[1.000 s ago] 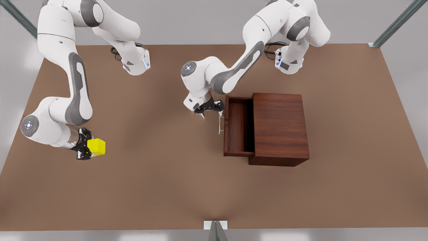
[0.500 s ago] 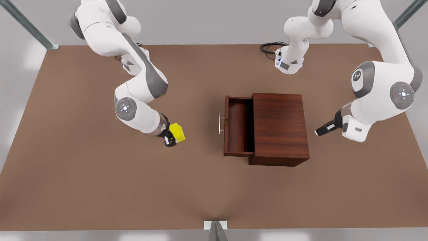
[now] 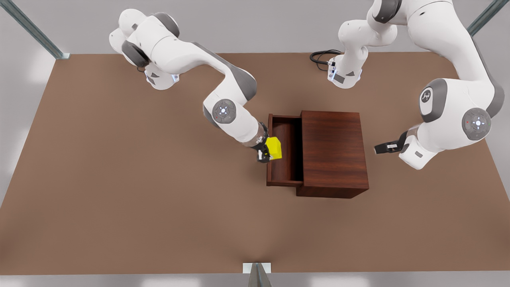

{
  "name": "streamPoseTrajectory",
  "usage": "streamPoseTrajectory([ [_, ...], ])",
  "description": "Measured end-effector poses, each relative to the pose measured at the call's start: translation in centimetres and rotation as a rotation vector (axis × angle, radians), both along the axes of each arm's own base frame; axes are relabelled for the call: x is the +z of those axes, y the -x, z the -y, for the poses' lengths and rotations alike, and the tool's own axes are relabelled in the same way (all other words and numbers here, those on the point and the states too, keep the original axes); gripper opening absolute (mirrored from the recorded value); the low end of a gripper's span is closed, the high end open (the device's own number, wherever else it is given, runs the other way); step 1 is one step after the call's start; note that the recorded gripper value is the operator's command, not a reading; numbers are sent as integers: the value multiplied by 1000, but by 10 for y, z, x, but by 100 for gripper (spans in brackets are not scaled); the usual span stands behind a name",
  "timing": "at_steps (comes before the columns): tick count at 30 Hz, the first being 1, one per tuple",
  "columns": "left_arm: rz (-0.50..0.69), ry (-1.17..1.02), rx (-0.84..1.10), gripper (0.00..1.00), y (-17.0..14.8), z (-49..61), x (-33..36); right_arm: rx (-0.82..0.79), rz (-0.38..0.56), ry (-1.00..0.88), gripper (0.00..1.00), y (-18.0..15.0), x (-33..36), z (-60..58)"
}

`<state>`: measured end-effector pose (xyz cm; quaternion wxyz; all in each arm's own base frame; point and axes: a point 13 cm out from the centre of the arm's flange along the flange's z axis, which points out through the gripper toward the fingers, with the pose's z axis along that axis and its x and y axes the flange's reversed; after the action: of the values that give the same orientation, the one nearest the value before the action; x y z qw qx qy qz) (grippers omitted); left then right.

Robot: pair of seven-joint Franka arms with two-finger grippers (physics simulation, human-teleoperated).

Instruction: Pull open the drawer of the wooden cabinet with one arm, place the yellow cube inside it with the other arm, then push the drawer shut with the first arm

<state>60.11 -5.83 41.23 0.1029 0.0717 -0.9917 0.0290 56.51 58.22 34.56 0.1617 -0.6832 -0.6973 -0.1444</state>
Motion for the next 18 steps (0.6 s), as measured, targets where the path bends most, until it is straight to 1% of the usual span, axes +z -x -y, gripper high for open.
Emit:
streamPoseTrajectory([
  [1, -3, 1, -11, 75, 0, -1, -1, -20, -7, -9, 69, 2, -4, -12],
  [2, -3, 5, -20, 8, 0, -1, -2, -40, -13, -11, 69, 5, -10, -22],
  [3, -2, 8, -25, 0, 0, -2, -3, -62, -18, -6, 69, 6, -19, -28],
  [6, -1, 18, -32, 0, 0, -1, -3, -120, -34, 36, 69, 12, -55, -40],
  [9, -6, 35, 3, 0, 1, 14, -2, -170, -47, 62, 69, 16, -81, -49],
  [12, -17, 38, 81, 0, 2, 24, -2, -214, -52, 63, 69, 18, -90, -59],
  [14, -27, 35, 121, 0, 3, 51, -6, -243, -58, 57, 69, 16, -90, -61],
  [15, -33, 31, 133, 0, 5, 71, -9, -256, -63, 55, 100, 16, -90, -62],
  [18, -58, 18, 204, 0, 10, 107, -20, -291, -75, 52, 100, 15, -89, -62],
])
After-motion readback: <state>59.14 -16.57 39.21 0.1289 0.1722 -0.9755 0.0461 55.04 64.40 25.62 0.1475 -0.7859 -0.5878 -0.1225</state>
